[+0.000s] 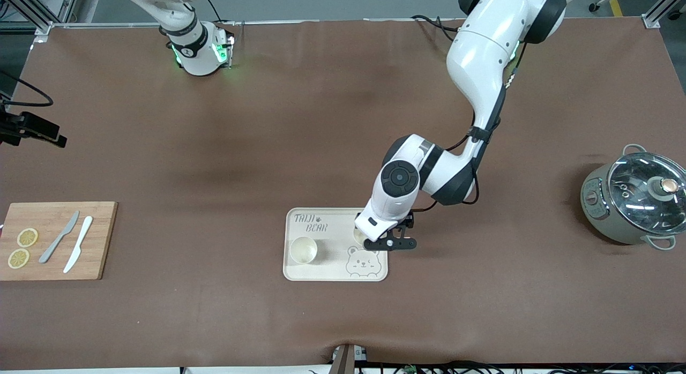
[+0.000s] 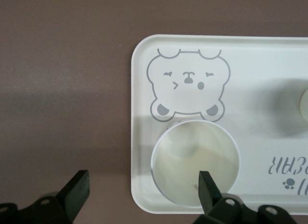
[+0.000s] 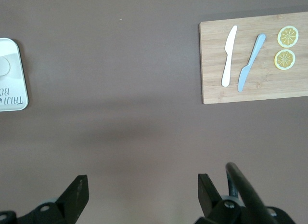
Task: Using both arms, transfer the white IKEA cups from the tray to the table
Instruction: 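Lower the left gripper onto the cup nearest the bear and grasp it, then carry the cup with the left gripper beside the silver pot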
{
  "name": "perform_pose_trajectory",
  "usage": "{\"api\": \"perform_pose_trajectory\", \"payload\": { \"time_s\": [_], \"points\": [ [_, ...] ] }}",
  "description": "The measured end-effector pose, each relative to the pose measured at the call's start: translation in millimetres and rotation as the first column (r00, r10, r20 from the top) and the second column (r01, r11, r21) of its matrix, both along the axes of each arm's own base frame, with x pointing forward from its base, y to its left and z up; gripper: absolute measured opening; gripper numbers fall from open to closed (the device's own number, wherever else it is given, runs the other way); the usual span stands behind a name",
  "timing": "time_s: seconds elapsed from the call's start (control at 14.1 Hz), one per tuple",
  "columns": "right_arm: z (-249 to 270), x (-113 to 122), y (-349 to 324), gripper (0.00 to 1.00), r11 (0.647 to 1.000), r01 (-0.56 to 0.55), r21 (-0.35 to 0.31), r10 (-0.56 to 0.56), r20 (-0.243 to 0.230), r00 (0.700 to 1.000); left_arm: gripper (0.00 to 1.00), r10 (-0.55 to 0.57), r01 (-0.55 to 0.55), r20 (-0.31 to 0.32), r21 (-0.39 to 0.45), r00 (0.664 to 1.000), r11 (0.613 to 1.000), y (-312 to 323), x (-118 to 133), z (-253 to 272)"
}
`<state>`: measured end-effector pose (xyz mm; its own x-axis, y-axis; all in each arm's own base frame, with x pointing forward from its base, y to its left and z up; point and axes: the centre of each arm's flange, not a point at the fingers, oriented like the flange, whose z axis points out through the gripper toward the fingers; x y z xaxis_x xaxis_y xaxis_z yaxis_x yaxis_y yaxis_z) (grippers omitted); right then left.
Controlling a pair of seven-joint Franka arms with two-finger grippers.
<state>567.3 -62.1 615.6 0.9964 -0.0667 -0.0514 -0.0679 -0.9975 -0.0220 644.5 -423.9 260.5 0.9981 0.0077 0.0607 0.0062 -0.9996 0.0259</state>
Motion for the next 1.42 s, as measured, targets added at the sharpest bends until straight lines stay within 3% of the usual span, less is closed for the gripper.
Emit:
{"api": "perform_pose_trajectory", "payload": {
  "time_s": [0.85,1.42],
  "points": [
    [0,0,1,1.00,1.000,-0.001,0.000,0.001,0.000,1.000,1.00,0.010,-0.010,0.022,0.000,1.000,1.000,4,6,-24],
    [0,0,1,1.00,1.000,-0.002,0.000,0.002,-0.002,1.000,0.18,0.065,-0.065,0.021,-0.006,0.998,0.998,-4,0,-37]
  ]
}}
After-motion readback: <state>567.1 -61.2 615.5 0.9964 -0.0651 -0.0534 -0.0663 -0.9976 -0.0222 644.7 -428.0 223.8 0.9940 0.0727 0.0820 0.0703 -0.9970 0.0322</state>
